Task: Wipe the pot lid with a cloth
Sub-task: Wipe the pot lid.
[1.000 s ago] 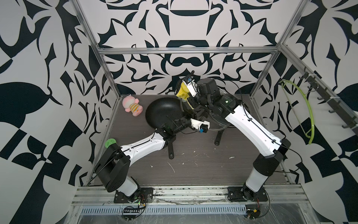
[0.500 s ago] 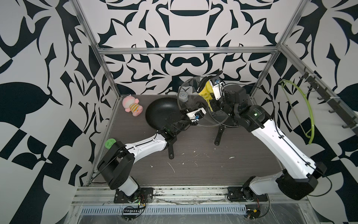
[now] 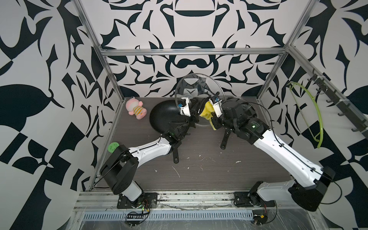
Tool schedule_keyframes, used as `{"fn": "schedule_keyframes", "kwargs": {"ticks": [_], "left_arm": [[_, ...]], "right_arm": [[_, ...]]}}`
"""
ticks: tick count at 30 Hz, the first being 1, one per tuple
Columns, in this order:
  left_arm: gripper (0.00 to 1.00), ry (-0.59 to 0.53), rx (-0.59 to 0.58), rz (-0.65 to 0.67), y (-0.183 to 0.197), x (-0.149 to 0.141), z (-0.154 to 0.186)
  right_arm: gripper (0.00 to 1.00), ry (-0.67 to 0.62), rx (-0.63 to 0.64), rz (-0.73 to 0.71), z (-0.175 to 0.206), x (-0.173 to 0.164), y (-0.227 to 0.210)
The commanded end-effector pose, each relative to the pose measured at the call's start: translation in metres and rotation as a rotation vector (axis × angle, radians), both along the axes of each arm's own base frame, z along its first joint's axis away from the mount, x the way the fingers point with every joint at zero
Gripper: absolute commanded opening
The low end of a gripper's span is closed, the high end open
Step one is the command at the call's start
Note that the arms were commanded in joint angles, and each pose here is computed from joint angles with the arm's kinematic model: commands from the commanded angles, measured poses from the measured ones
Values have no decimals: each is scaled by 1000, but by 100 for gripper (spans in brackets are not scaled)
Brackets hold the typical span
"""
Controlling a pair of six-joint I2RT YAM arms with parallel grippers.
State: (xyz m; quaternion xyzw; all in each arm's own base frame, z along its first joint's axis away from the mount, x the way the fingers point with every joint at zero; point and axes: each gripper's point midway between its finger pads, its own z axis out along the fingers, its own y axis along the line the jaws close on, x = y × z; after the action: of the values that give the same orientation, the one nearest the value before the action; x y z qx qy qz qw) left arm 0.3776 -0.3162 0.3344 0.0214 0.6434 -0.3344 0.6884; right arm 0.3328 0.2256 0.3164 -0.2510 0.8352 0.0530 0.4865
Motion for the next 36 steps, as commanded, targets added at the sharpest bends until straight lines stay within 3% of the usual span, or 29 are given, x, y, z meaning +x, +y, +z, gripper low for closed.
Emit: {"fn": "schedule_keyframes", "kwargs": {"ticks": [1,5,10,20,25,30,33,36], "left_arm": [[0,-129,-420,-64,16,-17,102],[0,-140,-407,-54,17,-18,104],[0,-205,-264,31,23,-17,100],[0,-539,319,107,4,-32,100],[0,-734,613,94,-13,-44,97],[0,-926,907,57,-32,-55,80],[0,-982,990,38,-37,-59,73],[0,-978,993,31,-37,-60,71]], "right_arm": [[0,0,73,45,2,-1,29],[0,-23,78,12,6,4,28],[0,-111,85,-49,34,5,10],[0,-222,77,-104,87,15,-21],[0,-258,44,-69,111,26,-12],[0,-208,3,18,110,38,13],[0,-181,10,64,103,45,32],[0,-168,14,80,98,50,43]]}}
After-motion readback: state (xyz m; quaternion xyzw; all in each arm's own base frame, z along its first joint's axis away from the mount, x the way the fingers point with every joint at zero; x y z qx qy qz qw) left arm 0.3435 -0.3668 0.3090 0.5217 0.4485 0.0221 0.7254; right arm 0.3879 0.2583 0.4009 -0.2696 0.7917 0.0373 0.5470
